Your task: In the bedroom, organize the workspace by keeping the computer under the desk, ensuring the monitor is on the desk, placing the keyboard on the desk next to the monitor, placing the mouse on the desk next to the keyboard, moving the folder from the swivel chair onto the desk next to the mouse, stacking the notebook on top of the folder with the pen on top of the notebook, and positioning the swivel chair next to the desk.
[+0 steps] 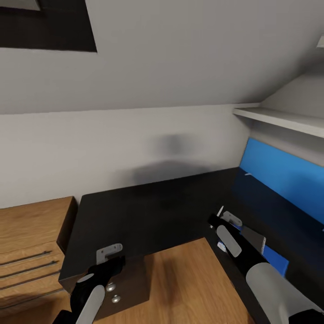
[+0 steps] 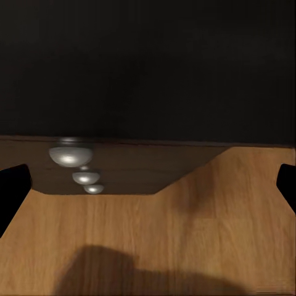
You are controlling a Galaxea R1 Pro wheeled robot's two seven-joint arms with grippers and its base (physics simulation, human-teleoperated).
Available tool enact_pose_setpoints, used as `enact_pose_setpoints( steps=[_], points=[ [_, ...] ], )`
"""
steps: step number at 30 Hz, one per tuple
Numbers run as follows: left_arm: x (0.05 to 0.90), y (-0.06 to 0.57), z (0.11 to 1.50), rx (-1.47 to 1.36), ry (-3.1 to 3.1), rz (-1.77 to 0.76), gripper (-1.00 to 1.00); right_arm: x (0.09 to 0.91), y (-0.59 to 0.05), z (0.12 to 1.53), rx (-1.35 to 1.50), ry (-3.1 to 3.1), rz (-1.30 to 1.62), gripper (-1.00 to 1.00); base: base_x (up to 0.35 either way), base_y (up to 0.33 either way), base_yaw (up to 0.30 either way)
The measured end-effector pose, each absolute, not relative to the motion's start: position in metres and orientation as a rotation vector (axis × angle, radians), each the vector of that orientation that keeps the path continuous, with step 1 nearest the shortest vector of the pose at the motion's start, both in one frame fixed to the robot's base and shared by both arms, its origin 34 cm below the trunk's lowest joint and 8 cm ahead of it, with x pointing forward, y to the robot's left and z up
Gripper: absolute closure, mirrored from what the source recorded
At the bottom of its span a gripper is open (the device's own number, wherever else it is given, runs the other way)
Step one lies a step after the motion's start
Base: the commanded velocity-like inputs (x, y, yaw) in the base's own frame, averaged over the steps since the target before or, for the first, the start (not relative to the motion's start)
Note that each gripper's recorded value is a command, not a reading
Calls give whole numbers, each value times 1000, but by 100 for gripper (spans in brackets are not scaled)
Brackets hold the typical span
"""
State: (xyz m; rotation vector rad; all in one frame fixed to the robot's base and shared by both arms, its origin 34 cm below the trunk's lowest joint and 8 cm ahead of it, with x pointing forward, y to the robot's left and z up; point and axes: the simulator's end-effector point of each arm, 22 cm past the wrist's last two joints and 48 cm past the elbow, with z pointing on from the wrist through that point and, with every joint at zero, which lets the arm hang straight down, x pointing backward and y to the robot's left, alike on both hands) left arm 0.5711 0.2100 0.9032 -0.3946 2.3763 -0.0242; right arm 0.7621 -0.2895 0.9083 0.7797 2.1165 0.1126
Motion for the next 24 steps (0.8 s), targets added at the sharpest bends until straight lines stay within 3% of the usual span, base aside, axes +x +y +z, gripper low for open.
enact_pose_setpoints(
  steps=[20, 24],
  points=[
    [571, 211, 903, -398, 2377, -25, -100, 751, -299, 900, 814, 2143, 19, 100, 0, 0, -296],
    [571, 211, 903, -398, 2377, -26, -100, 751, -298, 900, 811, 2145, 17, 100, 0, 0, -139]
  ],
)
